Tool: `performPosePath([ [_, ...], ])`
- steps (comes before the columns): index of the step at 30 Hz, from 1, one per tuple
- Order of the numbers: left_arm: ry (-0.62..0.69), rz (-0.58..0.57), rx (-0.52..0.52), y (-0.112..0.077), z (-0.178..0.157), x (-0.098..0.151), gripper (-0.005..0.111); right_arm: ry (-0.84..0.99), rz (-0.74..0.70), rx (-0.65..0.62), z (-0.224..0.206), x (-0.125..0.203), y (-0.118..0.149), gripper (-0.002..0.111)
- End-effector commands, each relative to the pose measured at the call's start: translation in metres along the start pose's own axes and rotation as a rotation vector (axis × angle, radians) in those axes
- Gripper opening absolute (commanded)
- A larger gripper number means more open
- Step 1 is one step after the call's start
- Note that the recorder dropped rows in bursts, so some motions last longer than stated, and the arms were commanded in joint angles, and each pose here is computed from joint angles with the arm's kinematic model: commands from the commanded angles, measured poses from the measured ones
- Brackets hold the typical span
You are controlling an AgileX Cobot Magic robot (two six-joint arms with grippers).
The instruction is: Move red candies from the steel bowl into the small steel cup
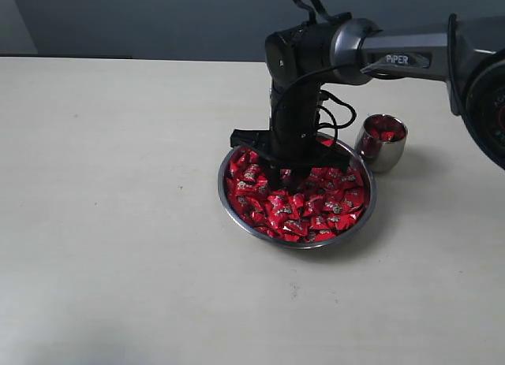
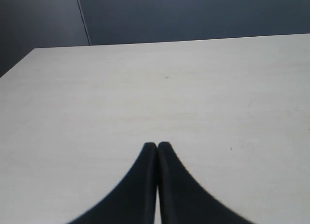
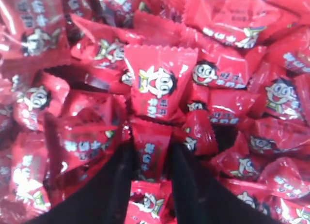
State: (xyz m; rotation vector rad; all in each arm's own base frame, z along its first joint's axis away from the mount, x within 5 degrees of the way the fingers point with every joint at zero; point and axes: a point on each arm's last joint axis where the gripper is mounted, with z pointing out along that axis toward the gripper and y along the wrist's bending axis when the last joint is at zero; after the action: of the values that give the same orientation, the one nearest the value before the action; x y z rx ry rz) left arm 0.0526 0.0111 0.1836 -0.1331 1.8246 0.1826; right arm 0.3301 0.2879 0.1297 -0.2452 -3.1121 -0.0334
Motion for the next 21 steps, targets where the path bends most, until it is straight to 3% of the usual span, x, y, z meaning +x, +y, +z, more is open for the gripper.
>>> performPosePath([
  [1, -0.008, 0.002, 0.005, -0.0003, 0.0001, 0.0006, 0.000, 0.001, -0.010, 0.008, 0.0008, -0.0010, -0.0007, 0.029],
  [7, -0.008, 0.002, 0.005, -0.0003, 0.0001, 0.0006, 0.000, 0.010, -0.013, 0.019, 0.0057, -0.0009, -0.0009, 0.029],
  [12, -0.008, 0.002, 0.005, -0.0003, 0.0001, 0.0006, 0.000, 0.009, -0.024, 0.018, 0.0077, -0.0013, -0.0006, 0.050],
  [21, -0.008, 0.002, 0.005, -0.0003, 0.0001, 0.0006, 0.000, 0.010, -0.024, 0.020, 0.0077, -0.0013, -0.0007, 0.036],
])
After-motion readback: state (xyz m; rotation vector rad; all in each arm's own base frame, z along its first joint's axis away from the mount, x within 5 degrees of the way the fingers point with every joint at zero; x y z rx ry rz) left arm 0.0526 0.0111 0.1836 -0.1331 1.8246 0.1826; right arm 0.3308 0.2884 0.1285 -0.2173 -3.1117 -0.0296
